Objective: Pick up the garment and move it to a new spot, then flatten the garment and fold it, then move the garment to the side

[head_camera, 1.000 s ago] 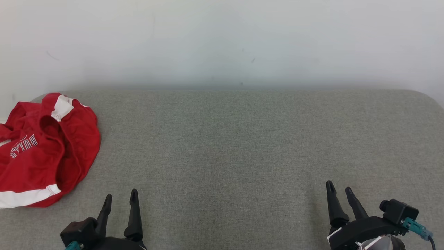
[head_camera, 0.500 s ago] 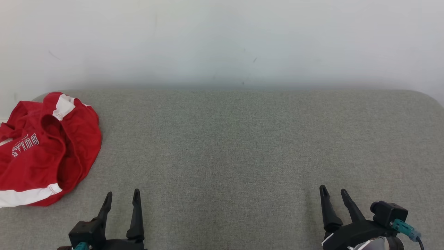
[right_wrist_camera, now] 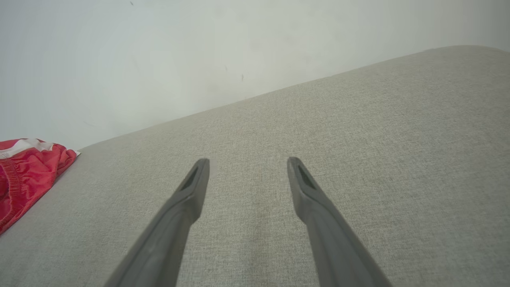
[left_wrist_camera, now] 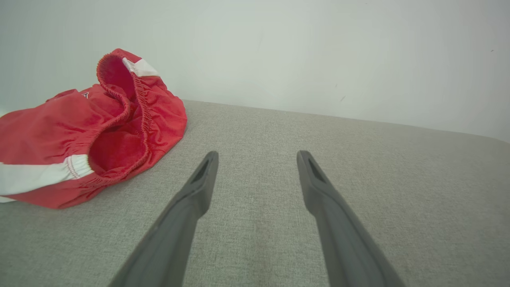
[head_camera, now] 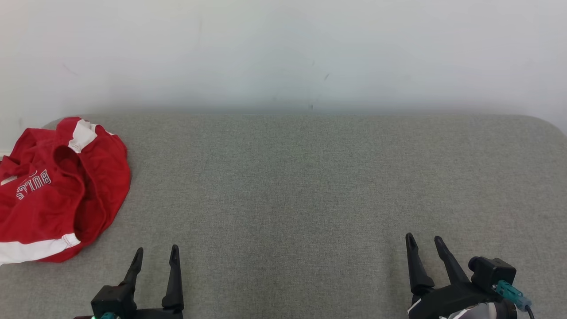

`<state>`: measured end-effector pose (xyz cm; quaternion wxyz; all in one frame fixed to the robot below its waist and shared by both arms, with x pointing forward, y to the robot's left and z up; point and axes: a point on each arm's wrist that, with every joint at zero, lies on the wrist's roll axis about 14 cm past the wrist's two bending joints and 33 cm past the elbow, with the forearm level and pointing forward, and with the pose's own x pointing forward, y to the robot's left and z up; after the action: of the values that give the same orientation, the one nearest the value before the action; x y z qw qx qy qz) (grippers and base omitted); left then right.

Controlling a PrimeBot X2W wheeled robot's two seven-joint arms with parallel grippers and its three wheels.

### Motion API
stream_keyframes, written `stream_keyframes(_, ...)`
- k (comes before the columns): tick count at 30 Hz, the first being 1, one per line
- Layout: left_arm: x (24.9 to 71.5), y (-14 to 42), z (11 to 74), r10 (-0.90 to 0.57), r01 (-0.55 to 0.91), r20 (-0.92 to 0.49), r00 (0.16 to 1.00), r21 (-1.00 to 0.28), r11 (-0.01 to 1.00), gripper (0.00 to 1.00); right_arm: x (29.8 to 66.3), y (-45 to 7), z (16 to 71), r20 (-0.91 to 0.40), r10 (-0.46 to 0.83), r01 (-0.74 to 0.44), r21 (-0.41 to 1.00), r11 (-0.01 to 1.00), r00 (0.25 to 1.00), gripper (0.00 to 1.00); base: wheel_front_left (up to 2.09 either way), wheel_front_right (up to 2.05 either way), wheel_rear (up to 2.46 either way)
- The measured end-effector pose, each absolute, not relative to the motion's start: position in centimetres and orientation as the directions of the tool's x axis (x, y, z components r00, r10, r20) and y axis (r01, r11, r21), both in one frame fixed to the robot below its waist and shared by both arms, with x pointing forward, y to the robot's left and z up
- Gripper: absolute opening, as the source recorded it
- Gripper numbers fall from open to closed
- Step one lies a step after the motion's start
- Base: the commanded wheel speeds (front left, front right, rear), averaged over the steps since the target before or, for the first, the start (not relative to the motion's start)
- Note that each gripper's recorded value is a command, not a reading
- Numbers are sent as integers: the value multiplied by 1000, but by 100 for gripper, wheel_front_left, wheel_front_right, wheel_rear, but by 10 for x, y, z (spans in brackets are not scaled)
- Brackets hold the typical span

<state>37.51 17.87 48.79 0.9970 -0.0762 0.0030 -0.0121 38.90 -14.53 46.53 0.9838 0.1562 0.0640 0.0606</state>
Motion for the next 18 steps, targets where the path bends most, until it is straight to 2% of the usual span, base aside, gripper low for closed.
stream_keyframes(18, 374, 179, 487, -31, 32, 10, 999, -104, 994, 100, 388, -139, 475, -53, 161, -144, 236, 961, 986, 100, 0, 0, 0)
